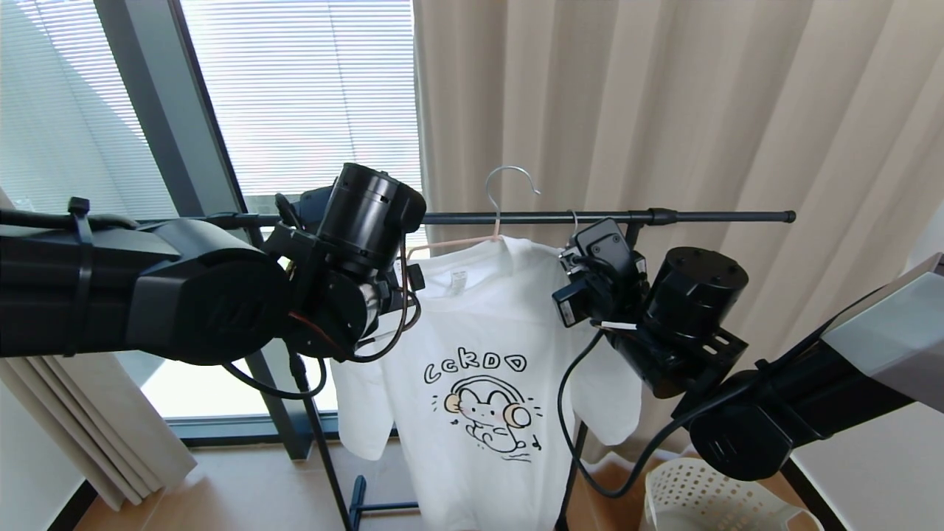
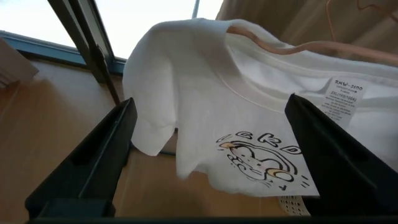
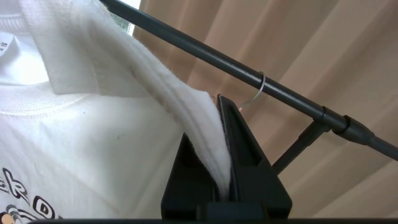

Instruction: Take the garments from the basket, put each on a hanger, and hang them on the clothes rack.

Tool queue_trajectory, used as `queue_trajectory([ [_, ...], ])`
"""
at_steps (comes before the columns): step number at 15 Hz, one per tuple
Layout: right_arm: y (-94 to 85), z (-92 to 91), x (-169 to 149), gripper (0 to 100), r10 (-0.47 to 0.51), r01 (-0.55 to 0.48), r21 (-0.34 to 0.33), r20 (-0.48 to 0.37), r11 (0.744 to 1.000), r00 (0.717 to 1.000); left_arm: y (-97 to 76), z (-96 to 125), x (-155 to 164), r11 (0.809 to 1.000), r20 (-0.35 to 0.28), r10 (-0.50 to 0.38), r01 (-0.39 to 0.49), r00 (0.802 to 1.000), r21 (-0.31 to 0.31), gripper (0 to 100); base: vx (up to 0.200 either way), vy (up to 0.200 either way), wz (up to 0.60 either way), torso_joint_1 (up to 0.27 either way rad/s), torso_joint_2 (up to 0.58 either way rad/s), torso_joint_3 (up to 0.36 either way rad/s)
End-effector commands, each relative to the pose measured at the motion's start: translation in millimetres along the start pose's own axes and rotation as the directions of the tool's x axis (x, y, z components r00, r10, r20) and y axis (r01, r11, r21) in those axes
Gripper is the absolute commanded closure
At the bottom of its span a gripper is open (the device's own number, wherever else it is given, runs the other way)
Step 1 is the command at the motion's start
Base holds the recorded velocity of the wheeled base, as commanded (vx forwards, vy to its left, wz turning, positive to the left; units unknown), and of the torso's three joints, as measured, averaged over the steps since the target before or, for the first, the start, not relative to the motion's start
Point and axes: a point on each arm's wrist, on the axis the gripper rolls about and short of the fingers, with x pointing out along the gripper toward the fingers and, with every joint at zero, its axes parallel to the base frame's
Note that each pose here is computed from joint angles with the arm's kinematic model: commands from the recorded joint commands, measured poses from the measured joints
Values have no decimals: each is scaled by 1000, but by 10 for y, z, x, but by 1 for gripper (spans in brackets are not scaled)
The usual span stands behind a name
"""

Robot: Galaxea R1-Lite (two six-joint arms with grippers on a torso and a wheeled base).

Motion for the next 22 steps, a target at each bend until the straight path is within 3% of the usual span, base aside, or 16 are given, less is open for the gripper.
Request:
queue_trajectory([
  [1, 3, -4, 1, 100, 0, 0, -1, -1, 1000, 1000, -7, 14, 112, 1000, 0, 21, -21, 1000, -16, 0, 0, 0, 0, 0, 0, 0],
  [15, -1, 6, 0, 100, -6, 6, 6, 14, 1000, 1000, 44, 12, 389, 995, -11, 81, -81, 997, -51, 0, 0, 0, 0, 0, 0, 0],
  [16, -1, 6, 0, 100, -4, 4, 6, 15, 1000, 1000, 44, 12, 389, 995, -11, 81, -81, 997, -52, 100, 0, 0, 0, 0, 0, 0],
  [22, 15, -23, 12, 100, -2, 2, 2, 6, 1000, 1000, -23, 6, 289, 998, -8, 51, -51, 999, -42, 100, 0, 0, 0, 0, 0, 0],
])
